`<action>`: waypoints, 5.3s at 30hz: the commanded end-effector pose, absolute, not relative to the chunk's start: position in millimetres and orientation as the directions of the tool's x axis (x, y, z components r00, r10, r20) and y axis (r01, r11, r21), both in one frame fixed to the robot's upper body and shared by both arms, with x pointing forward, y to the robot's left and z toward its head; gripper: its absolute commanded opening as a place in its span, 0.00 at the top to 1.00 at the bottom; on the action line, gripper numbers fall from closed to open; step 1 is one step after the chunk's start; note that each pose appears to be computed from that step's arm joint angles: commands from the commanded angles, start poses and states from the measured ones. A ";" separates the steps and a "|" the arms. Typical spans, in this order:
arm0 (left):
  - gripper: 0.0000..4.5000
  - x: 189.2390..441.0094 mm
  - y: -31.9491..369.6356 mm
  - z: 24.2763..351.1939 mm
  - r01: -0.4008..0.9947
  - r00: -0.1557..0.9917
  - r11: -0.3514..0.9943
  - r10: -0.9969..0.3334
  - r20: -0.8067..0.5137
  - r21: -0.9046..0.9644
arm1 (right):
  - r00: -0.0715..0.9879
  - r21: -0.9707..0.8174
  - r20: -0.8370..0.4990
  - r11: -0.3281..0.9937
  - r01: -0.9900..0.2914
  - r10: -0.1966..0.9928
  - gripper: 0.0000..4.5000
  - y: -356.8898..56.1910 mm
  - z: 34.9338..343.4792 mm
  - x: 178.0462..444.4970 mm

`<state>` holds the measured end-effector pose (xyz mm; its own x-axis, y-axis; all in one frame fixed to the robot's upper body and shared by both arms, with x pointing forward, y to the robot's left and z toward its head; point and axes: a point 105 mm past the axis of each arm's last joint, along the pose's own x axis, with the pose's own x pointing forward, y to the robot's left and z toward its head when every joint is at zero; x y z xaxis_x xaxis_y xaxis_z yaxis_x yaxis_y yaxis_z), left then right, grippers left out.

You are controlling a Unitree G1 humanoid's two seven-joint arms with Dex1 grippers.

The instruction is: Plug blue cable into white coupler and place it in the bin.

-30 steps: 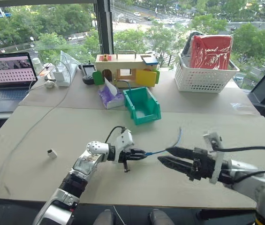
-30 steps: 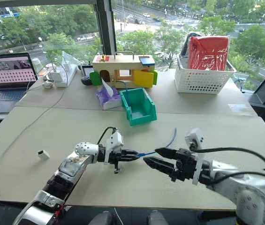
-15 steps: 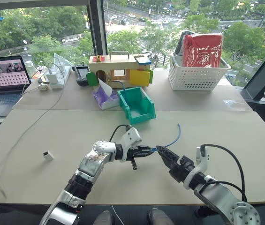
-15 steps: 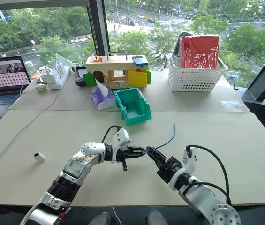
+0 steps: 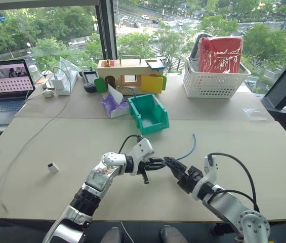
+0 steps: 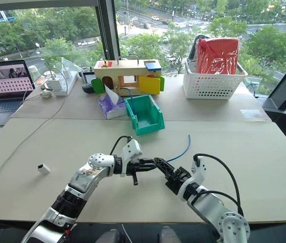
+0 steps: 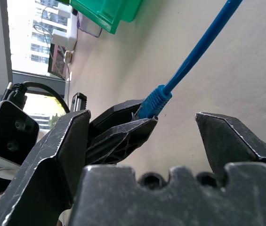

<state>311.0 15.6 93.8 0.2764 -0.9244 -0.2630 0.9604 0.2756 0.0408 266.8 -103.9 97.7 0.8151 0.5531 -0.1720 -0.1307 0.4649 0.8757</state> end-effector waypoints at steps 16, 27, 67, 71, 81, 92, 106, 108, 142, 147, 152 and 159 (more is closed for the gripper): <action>0.98 306.6 9.6 103.4 0.969 0.248 0.240 -0.939 -0.237 0.065 | 0.836 0.877 -0.073 0.434 -0.206 0.544 0.28 -100.5 112.1 273.8; 0.98 312.5 12.2 102.9 0.958 0.288 0.273 -0.928 -0.238 0.092 | 0.837 0.879 -0.059 0.425 -0.215 0.545 0.99 -100.2 114.6 274.2; 0.01 247.1 315.3 245.8 0.064 0.965 0.965 -0.125 0.233 0.252 | 0.672 0.594 0.187 0.463 -0.658 0.716 1.00 -45.6 220.7 343.6; 0.01 218.4 319.1 225.6 -0.245 0.929 0.966 0.210 0.304 0.080 | 0.646 0.596 0.178 0.440 -0.671 0.743 1.00 -35.4 217.1 345.0; 0.01 186.7 292.9 132.0 -0.357 0.934 0.934 0.357 0.018 0.018 | 0.591 0.600 0.157 0.398 -0.694 0.792 1.00 -17.2 206.7 329.4; 0.01 230.4 303.8 103.3 -0.366 0.930 0.929 0.366 -0.024 -0.053 | 0.663 0.582 0.158 0.473 -0.661 0.732 1.00 -31.1 209.0 329.2; 0.01 263.9 294.3 78.1 -0.325 0.945 0.943 0.319 -0.074 -0.075 | 0.671 0.459 0.130 0.555 -0.694 0.730 1.00 -42.8 211.1 318.2; 0.01 261.4 297.0 73.0 -0.348 0.936 0.934 0.341 -0.089 -0.082 | 0.678 0.458 0.130 0.563 -0.688 0.723 1.00 -44.7 210.9 317.7; 0.85 331.4 -21.0 96.3 0.988 0.065 -0.006 -0.891 -0.449 0.156 | 0.985 0.341 0.014 0.925 -0.165 0.171 1.00 -131.8 160.6 261.6; 0.85 342.6 -22.6 78.4 0.982 0.173 0.099 -0.809 -0.562 0.160 | 0.981 0.466 0.003 0.867 -0.174 0.195 1.00 -124.7 157.9 254.9; 0.85 331.6 -41.9 72.9 0.981 0.187 0.177 -0.803 -0.565 0.074 | 0.974 0.577 -0.024 0.800 -0.169 0.223 1.00 -123.1 151.7 253.0; 0.85 317.2 -40.9 71.7 0.984 0.172 0.162 -0.792 -0.586 0.070 | 0.978 0.584 -0.085 0.805 -0.105 0.189 1.00 -138.3 133.9 256.9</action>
<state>325.5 -42.3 84.9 0.2011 -0.8152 -0.5431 0.9793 0.1797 0.0930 257.3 -133.8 126.6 0.9721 0.1979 -0.1258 -0.0914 0.8138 0.5739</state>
